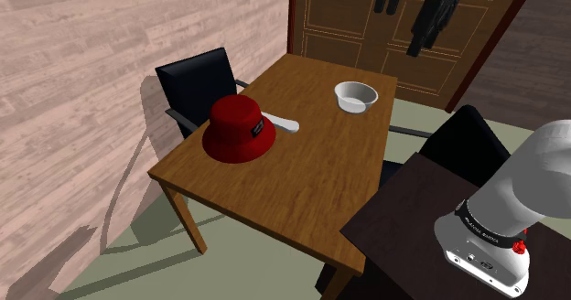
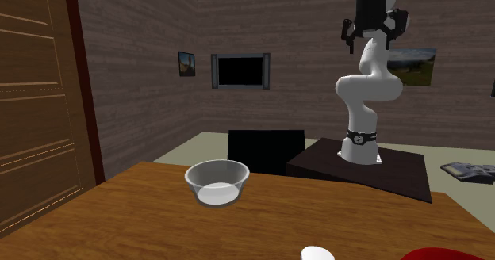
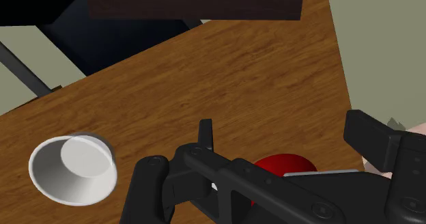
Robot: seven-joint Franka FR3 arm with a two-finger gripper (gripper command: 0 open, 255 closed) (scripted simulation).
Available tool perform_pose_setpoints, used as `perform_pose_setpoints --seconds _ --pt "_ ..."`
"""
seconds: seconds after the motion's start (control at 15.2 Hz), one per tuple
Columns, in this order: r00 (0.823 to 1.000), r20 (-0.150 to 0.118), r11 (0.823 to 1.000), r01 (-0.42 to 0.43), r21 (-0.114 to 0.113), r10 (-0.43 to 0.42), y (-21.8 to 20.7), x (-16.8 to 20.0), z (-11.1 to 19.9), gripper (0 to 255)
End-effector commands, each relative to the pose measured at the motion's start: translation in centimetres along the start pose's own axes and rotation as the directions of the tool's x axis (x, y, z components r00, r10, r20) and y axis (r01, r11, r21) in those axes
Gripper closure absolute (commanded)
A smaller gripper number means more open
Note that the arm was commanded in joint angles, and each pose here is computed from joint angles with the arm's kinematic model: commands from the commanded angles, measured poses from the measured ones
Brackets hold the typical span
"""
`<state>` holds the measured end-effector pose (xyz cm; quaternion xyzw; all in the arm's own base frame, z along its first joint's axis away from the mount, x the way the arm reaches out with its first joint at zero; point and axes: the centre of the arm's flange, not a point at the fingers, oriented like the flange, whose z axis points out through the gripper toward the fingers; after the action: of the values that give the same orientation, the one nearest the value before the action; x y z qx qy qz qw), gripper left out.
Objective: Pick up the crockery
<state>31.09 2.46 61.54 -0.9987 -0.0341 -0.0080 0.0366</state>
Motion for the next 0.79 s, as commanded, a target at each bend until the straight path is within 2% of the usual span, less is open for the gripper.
perform_pose_setpoints --seconds 0.0,0.73 --pt "1.0 0.0 1.0 0.0 0.0 0.0 0.0 0.0 0.0 0" --pt "0.994 0.028 0.993 0.105 -0.049 -0.104 8.3 6.3 9.7 0"
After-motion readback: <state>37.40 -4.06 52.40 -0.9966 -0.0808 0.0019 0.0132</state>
